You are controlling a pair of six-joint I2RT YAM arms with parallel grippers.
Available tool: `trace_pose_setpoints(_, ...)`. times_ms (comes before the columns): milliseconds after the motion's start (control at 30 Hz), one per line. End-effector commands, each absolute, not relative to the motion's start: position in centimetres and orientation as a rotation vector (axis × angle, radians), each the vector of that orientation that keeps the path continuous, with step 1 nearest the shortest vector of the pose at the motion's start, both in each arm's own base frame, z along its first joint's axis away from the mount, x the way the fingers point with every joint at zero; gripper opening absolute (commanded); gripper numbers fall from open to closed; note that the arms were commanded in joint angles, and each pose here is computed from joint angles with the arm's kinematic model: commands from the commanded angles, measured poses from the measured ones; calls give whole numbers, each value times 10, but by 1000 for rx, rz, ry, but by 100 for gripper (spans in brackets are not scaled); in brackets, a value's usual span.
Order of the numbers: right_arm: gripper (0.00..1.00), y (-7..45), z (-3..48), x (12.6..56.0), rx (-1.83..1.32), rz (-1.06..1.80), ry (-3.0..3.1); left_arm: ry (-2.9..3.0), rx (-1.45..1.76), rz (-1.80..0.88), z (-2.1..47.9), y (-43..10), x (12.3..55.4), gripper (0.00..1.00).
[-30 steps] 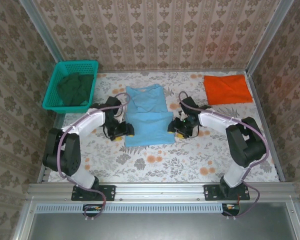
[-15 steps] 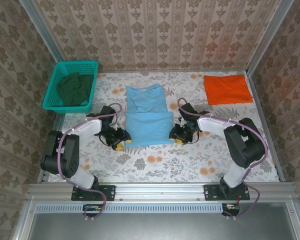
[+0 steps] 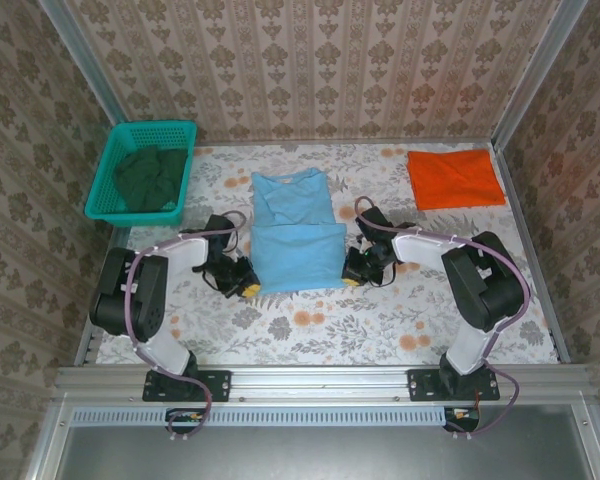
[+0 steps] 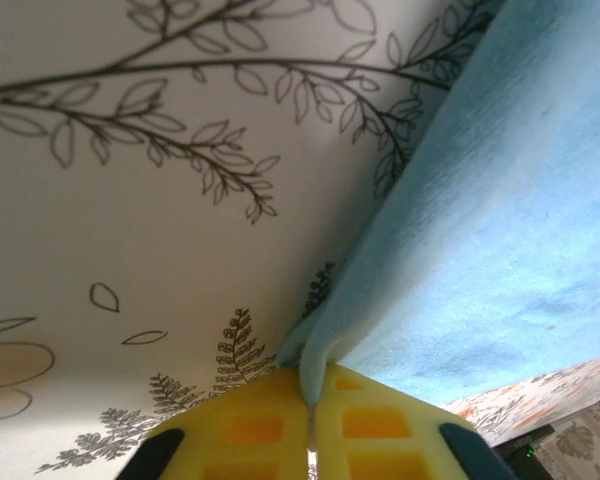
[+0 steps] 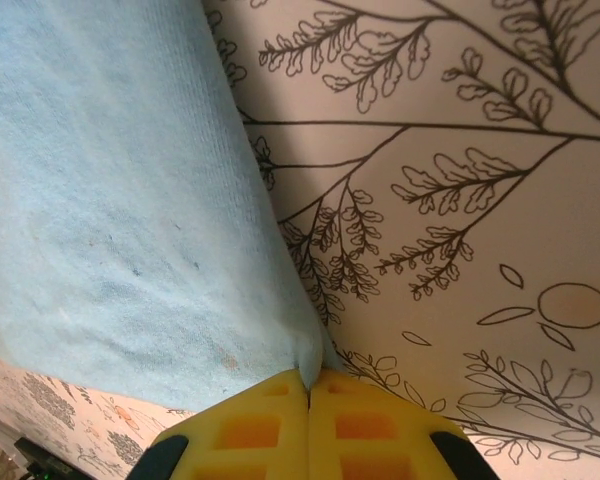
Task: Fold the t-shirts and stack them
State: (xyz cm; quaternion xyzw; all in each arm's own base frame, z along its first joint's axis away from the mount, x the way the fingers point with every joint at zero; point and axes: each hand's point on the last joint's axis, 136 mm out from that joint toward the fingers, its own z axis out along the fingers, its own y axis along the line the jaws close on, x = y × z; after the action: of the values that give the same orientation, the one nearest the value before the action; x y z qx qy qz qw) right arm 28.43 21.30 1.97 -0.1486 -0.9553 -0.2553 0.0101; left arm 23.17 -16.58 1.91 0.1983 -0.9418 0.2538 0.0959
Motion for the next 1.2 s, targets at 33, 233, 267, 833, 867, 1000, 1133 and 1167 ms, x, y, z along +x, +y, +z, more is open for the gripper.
trace_pose_setpoints(33, 0, 211, 40, 294, -454, -831, -3007, -2841, 557, 626, 19, -149, 231, 0)
trace_pose_setpoints(233, 0, 207, 57, 288, -393, -855, -3027, -2895, 374, 577, 43, -144, 226, 0)
trace_pose_setpoints(267, 0, 207, 56, 284, -381, -855, -3020, -2881, 350, 574, 45, -145, 220, 0)
trace_pose_setpoints(833, 0, 208, 106, 156, -176, -998, -2916, -2761, 24, 826, 120, -180, 115, 0)
trace_pose_setpoints(867, 0, 210, 112, 157, -167, -1026, -2924, -2775, 22, 846, 125, -181, 117, 0)
trace_pose_setpoints(1000, 0, 215, 132, 174, -160, -1090, -2965, -2830, 27, 930, 147, -186, 137, 0)
trace_pose_setpoints(1133, 0, 223, 154, 208, -168, -1146, -2993, -2848, 102, 1099, 172, -196, 177, 0)
trace_pose_setpoints(1167, 0, 224, 159, 218, -180, -1151, -3000, -2850, 117, 1139, 177, -199, 186, 0)
